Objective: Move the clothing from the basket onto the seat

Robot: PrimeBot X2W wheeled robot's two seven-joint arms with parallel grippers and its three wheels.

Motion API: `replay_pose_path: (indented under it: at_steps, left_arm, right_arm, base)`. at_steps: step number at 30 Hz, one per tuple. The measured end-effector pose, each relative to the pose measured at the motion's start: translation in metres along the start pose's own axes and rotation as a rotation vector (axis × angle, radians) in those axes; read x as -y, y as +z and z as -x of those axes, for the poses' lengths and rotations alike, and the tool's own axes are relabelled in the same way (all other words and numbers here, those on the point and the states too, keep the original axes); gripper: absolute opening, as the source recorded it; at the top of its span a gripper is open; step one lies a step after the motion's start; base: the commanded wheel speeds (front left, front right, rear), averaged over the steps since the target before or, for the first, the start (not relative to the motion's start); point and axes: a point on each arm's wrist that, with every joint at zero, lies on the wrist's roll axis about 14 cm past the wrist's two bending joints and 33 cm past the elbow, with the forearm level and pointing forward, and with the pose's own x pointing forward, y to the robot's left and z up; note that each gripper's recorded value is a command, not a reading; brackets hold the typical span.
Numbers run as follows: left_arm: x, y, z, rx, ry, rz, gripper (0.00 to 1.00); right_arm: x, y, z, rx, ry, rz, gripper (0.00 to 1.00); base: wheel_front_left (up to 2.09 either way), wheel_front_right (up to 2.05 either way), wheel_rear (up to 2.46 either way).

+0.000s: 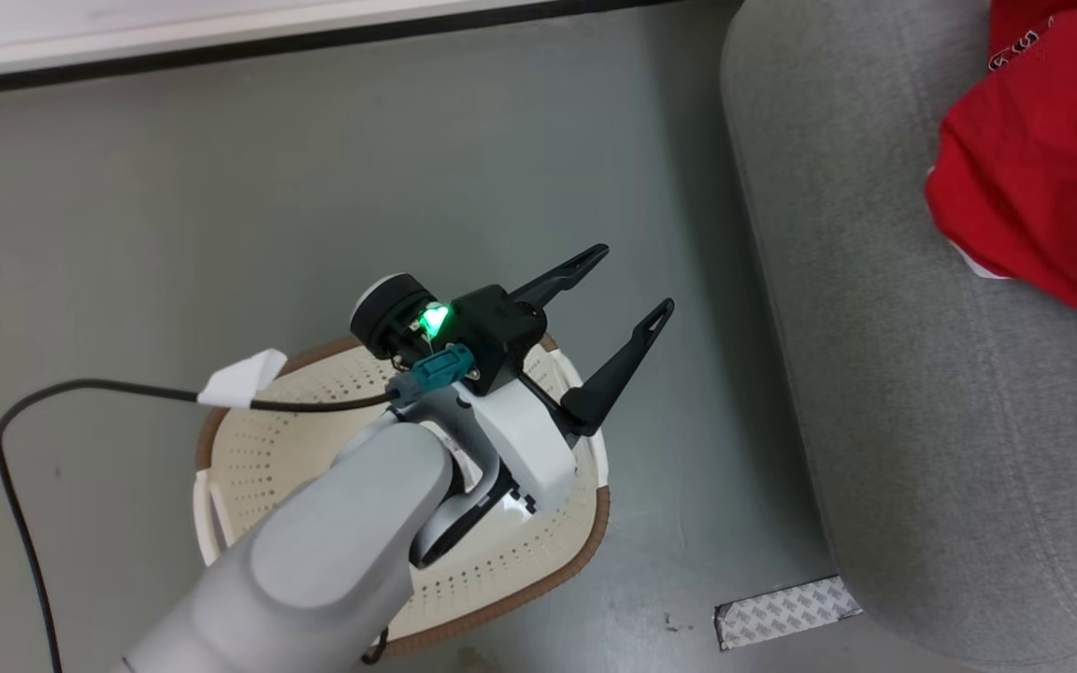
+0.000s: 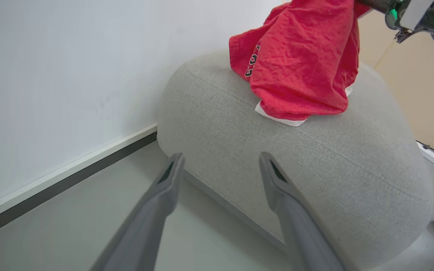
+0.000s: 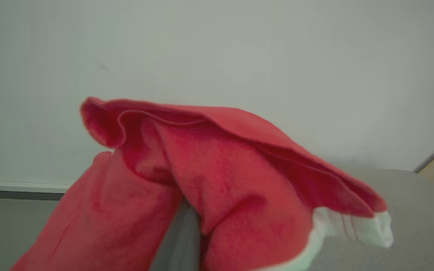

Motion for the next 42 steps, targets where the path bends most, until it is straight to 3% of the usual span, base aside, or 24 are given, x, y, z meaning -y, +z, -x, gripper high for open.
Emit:
replay_pose_path:
  at_steps: [6,17,18,19,20,21,28,35,42]
  left_arm:
    - [-0.007,-0.011,0.004,-0.014,0.017,0.014,1.0]
    - [-0.002,-0.003,0.0,-0.003,0.008,0.003,1.0]
    - [-0.001,-0.001,0.0,0.0,0.007,0.0,1.0]
    - [0.0,0.001,0.0,0.004,0.006,-0.003,1.0]
    - [0.001,0.002,0.0,0.004,0.005,-0.007,1.0]
    - [0.003,0.004,0.001,0.005,0.005,-0.01,1.0]
    - [0.018,0.016,0.007,0.011,0.007,-0.011,1.0]
    - [0.037,0.034,0.018,0.031,0.02,-0.024,1.0]
    - [0.059,0.06,0.026,0.074,0.031,-0.043,1.0]
  right_arm:
    - [0.005,-0.063,0.009,-0.199,-0.031,-0.01,0.0]
    - [0.006,-0.11,0.041,-0.506,-0.032,-0.041,0.0]
    - [0.008,-0.108,0.042,-0.513,-0.037,-0.043,0.11]
    - [0.01,-0.107,0.043,-0.524,-0.039,-0.042,0.32]
    - [0.011,-0.106,0.045,-0.535,-0.038,-0.042,0.79]
    - [0.011,-0.106,0.048,-0.545,-0.036,-0.041,1.0]
    - [0.02,-0.093,0.071,-0.588,-0.035,-0.043,1.0]
    - [0.05,-0.086,0.121,-0.668,-0.087,-0.097,1.0]
    - [0.088,-0.028,0.147,-0.474,-0.117,-0.072,1.0]
  base:
    - [0.0,0.0,0.0]
    - [0.0,0.0,0.0]
    - [0.0,0.0,0.0]
    - [0.0,0.0,0.0]
    - [0.0,0.0,0.0]
    - [0.0,0.0,0.0]
    - [0.0,0.0,0.0]
    - [0.0,0.0,0.0]
    - [0.0,0.0,0.0]
